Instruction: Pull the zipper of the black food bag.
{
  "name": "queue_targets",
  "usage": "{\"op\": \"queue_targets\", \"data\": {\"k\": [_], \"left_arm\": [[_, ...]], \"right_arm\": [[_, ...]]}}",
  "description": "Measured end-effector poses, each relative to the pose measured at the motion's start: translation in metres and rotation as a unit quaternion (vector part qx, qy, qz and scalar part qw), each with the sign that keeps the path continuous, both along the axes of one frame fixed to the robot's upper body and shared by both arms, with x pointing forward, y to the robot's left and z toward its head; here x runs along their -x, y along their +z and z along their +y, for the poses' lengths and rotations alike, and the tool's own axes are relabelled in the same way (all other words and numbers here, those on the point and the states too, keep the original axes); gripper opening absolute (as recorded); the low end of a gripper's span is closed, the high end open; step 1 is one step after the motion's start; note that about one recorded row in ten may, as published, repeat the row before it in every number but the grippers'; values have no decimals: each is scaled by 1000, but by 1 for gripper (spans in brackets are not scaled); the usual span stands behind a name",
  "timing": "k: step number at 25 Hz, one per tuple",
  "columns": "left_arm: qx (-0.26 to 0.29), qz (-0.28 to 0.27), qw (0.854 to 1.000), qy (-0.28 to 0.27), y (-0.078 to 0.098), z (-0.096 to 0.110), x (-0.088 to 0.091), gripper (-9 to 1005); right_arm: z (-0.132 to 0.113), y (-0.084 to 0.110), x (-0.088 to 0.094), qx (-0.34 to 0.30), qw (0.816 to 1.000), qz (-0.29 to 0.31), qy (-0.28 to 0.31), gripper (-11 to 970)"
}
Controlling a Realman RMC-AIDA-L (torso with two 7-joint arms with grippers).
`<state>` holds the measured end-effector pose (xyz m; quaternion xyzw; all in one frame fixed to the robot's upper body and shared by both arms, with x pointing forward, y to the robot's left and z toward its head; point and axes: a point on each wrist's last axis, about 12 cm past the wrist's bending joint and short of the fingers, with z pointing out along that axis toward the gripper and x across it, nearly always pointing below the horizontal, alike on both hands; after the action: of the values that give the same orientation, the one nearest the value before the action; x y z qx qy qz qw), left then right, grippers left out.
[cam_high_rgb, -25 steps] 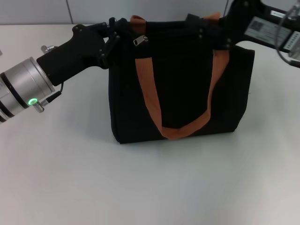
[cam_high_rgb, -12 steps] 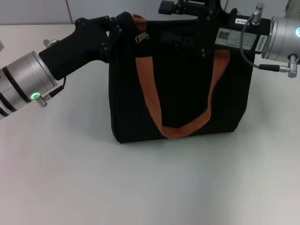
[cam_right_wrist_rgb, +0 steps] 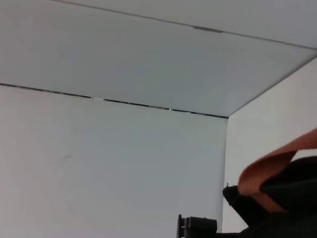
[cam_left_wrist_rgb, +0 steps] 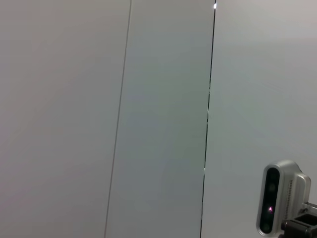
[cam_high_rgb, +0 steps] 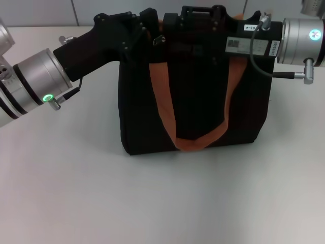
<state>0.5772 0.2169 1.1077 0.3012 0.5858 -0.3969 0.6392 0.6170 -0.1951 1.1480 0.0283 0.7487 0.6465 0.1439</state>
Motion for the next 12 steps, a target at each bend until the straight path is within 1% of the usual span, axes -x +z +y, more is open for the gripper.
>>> {"op": "queue_targets", "data": {"k": [2,7,12], "left_arm": [[3,0,1000,1,1,0,0,65],[16,1,1000,11,1,2,0,65],[19,1,1000,1,1,0,2,65]], "right_arm": [[0,1,-1,3,1000,-10,1,663],[-2,-2,1,7,1000,-11,-2,664],[-3,-1,2,-1,1000,-13,-1,664]]}}
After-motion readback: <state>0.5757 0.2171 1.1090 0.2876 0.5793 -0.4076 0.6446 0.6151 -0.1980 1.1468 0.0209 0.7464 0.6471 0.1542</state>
